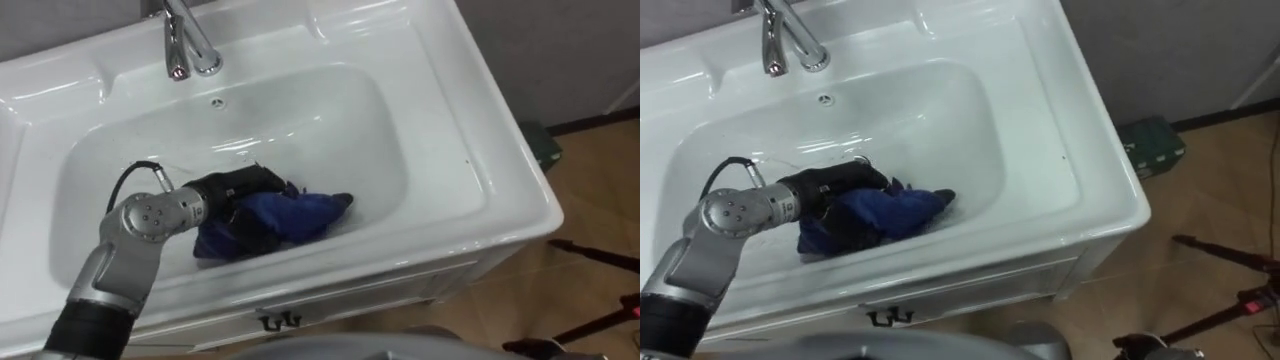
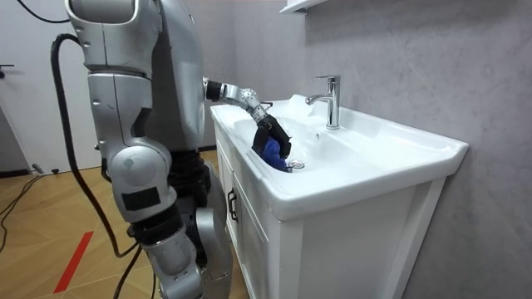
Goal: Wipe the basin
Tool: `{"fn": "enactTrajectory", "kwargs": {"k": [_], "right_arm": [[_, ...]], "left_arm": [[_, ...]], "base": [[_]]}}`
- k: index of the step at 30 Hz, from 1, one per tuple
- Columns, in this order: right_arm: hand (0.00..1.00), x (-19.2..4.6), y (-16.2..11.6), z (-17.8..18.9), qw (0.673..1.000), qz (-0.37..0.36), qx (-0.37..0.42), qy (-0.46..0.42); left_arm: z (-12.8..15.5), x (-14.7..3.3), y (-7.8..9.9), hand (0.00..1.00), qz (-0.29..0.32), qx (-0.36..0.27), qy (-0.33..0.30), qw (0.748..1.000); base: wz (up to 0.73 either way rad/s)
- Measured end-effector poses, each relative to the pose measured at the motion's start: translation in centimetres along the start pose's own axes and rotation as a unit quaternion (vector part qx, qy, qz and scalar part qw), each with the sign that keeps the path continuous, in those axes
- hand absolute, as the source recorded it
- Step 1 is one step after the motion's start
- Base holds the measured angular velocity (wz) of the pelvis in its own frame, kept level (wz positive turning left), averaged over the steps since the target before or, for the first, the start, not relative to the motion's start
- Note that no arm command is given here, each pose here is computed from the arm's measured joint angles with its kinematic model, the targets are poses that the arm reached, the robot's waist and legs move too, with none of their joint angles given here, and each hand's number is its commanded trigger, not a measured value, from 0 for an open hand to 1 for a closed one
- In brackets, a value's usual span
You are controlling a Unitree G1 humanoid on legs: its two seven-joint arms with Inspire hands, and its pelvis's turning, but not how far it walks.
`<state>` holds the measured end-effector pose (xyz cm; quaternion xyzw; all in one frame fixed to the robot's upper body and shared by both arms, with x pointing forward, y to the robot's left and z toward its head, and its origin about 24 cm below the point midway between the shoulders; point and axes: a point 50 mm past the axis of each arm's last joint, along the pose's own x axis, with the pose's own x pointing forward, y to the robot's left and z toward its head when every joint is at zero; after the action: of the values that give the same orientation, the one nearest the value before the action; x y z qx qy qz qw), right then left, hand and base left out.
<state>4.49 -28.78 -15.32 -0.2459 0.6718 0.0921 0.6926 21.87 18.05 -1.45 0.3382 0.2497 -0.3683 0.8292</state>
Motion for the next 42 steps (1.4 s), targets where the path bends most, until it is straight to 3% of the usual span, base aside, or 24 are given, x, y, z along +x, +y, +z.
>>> {"fn": "enactTrajectory", "kwargs": {"k": [17, 25, 34, 42], "right_arm": [[0.0, 0.3, 1.6, 0.8, 1.0, 0.005, 0.0, -0.009], [0.0, 0.4, 2.2, 1.8, 0.999, 0.016, -0.021, -0.018], [0.0, 0.4, 3.3, 1.4, 0.999, 0.036, -0.035, -0.012], [0.0, 0.5, 3.8, 0.5, 0.999, 0.042, -0.009, 0.014]], "left_arm": [[2.6, 2.0, -2.0, 1.0, 0.032, -0.032, -0.064, 0.997], [5.8, 3.4, -1.9, 1.0, 0.026, -0.007, -0.11, 0.994], [6.1, 3.6, -2.0, 1.0, 0.031, -0.002, -0.112, 0.993], [5.6, 4.0, -2.3, 1.0, 0.077, 0.064, -0.079, 0.992]], "base": [[-0.03], [0.0], [0.01], [-0.02]]}}
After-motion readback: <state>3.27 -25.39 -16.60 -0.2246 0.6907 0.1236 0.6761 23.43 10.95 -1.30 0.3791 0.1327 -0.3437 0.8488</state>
